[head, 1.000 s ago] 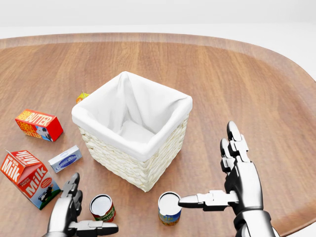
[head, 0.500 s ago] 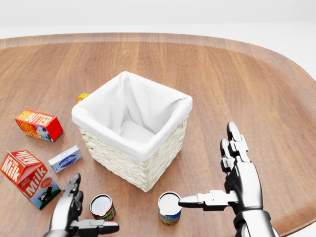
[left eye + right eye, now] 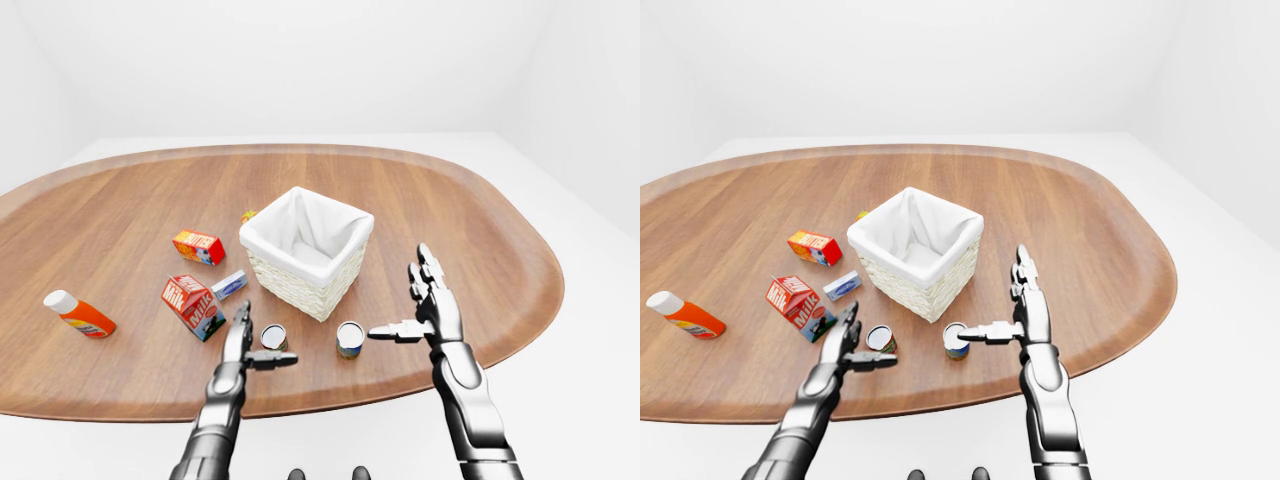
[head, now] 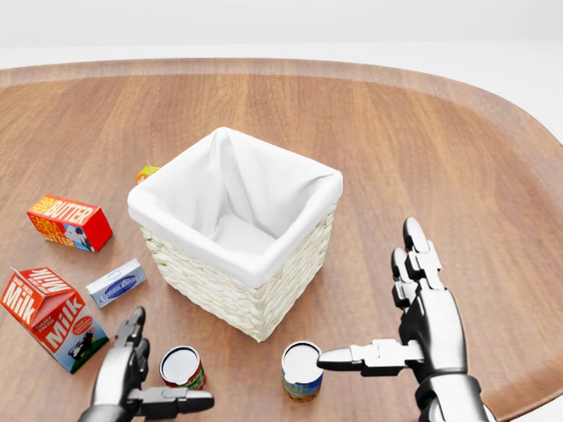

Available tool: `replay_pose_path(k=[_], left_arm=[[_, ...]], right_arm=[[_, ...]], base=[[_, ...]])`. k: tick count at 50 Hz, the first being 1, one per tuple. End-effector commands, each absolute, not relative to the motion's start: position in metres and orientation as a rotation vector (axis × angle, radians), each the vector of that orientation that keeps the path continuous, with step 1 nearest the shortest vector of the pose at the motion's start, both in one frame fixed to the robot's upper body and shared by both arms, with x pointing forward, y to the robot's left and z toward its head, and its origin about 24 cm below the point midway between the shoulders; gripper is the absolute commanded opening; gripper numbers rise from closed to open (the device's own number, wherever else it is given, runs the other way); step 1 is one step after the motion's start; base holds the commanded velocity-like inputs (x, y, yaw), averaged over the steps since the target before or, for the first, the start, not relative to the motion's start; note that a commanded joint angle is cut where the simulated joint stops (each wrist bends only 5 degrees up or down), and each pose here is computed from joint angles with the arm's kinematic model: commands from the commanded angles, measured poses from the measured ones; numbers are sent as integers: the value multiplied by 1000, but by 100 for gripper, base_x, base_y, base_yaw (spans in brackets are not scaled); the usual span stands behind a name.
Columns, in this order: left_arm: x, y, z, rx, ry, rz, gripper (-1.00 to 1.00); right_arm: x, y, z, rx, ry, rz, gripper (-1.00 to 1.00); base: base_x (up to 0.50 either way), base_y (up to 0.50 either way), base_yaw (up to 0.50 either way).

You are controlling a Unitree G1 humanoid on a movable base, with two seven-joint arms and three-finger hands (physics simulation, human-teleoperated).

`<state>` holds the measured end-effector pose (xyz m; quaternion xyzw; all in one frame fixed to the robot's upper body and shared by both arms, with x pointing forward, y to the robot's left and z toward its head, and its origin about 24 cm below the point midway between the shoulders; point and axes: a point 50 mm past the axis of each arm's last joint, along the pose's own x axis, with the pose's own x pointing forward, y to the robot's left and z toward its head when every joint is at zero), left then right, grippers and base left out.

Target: Pick up the tomato sauce, and put it in the basket.

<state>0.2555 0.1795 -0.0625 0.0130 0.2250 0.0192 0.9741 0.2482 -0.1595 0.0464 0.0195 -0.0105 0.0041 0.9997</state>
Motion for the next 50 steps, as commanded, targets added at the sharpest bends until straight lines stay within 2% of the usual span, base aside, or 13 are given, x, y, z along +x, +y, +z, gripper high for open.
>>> replay_pose_path(k=[1,34,50], left_arm=[[261,177,-63,23,467,40,100],[261,179,-82,12,605,52,100],[261,179,-81,22,598,55,100]], right_arm=[[249,-160,46,40,-21,8,100],[249,-160,46,42,-21,5,100],[248,-160,47,42,-21,5,100]], base=[[0,0,0],[0,0,0],[0,0,0]])
